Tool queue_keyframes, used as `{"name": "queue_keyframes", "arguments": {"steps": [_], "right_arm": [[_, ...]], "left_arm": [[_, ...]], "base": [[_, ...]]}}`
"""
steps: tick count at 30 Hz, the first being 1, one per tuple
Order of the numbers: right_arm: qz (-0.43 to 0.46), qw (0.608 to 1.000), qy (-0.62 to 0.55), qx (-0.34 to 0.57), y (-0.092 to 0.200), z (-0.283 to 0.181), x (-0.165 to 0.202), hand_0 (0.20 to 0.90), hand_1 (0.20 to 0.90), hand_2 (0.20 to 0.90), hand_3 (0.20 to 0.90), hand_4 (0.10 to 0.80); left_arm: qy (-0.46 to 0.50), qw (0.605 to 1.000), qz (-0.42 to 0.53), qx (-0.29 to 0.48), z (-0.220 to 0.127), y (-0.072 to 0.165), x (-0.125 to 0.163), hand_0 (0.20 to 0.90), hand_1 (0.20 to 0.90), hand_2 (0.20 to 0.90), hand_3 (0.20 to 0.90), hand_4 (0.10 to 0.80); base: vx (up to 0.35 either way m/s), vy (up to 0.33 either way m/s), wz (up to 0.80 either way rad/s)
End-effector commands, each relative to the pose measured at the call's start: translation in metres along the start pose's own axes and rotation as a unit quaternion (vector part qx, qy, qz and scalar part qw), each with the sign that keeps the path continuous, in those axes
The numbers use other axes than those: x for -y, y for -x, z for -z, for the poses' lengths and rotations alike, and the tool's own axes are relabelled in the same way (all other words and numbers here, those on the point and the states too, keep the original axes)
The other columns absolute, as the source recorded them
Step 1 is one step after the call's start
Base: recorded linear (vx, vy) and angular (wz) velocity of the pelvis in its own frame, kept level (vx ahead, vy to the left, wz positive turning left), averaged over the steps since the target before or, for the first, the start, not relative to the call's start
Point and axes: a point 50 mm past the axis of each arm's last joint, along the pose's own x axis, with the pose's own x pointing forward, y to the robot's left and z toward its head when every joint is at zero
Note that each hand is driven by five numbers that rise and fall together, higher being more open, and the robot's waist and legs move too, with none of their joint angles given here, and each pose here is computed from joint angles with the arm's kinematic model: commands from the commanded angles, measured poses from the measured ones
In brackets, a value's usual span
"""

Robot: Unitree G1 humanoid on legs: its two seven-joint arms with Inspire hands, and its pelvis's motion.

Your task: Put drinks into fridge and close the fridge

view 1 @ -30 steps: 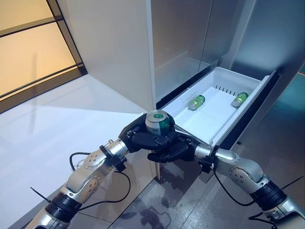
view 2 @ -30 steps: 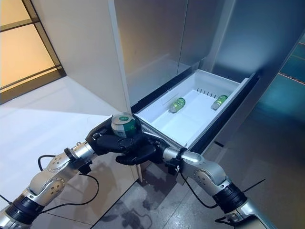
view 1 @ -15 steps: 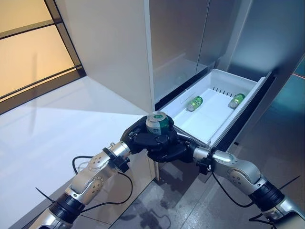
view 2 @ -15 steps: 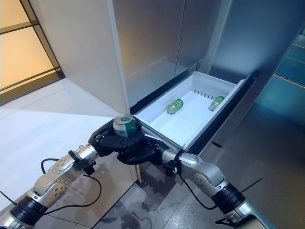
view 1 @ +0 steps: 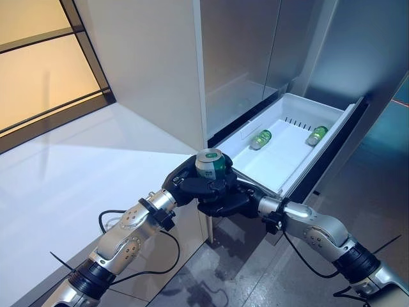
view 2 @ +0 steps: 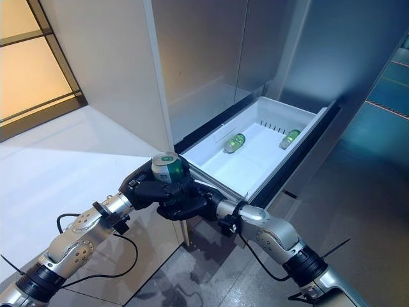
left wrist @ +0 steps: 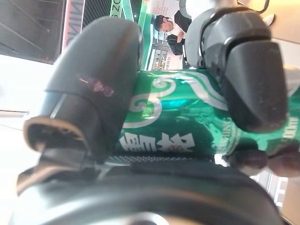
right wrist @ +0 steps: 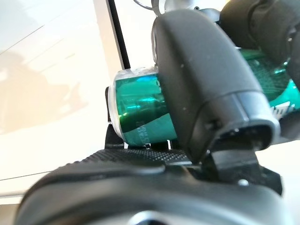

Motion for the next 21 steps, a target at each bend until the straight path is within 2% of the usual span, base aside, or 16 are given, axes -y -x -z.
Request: {"name": "queue_keyframes", "arguments": {"steps": [1, 2, 5, 11, 16, 21], "right_arm": [[-0.242, 0.956, -0.035, 0.162, -0.038, -0.068, -0.095, 0.300, 0.300, 0.300, 0.200, 0.100], [-0.238, 0.957, -0.032, 0.164, -0.038, -0.069, -0.095, 0.300, 0.300, 0.300, 0.200, 0.100], [-0.230, 0.958, -0.026, 0.170, -0.037, -0.072, -0.093, 0.300, 0.300, 0.300, 0.200, 0.100], [-0.208, 0.958, 0.000, 0.199, -0.029, -0.086, -0.083, 0.300, 0.300, 0.300, 0.200, 0.100], [-0.175, 0.951, 0.028, 0.254, -0.012, -0.109, -0.074, 0.300, 0.300, 0.300, 0.200, 0.100], [-0.105, 0.941, 0.063, 0.317, 0.004, -0.130, -0.060, 0.300, 0.300, 0.300, 0.200, 0.100]], "left_arm": [[-0.060, 0.971, 0.114, 0.203, -0.072, -0.051, 0.046, 0.368, 0.368, 0.368, 0.280, 0.180], [-0.069, 0.970, 0.108, 0.205, -0.072, -0.051, 0.045, 0.900, 0.900, 0.900, 0.900, 0.800], [-0.089, 0.966, 0.094, 0.222, -0.076, -0.049, 0.044, 0.900, 0.900, 0.900, 0.900, 0.800], [-0.112, 0.943, 0.027, 0.312, -0.099, -0.034, 0.033, 0.900, 0.900, 0.900, 0.900, 0.800], [-0.098, 0.906, -0.059, 0.407, -0.122, -0.009, 0.017, 0.900, 0.900, 0.900, 0.900, 0.800], [-0.121, 0.878, -0.105, 0.451, -0.130, 0.010, 0.010, 0.900, 0.900, 0.900, 0.900, 0.800]], "base": [[0.000, 0.000, 0.00], [0.000, 0.000, 0.00], [0.000, 0.000, 0.00], [0.000, 0.000, 0.00], [0.000, 0.000, 0.00], [0.000, 0.000, 0.00]]}}
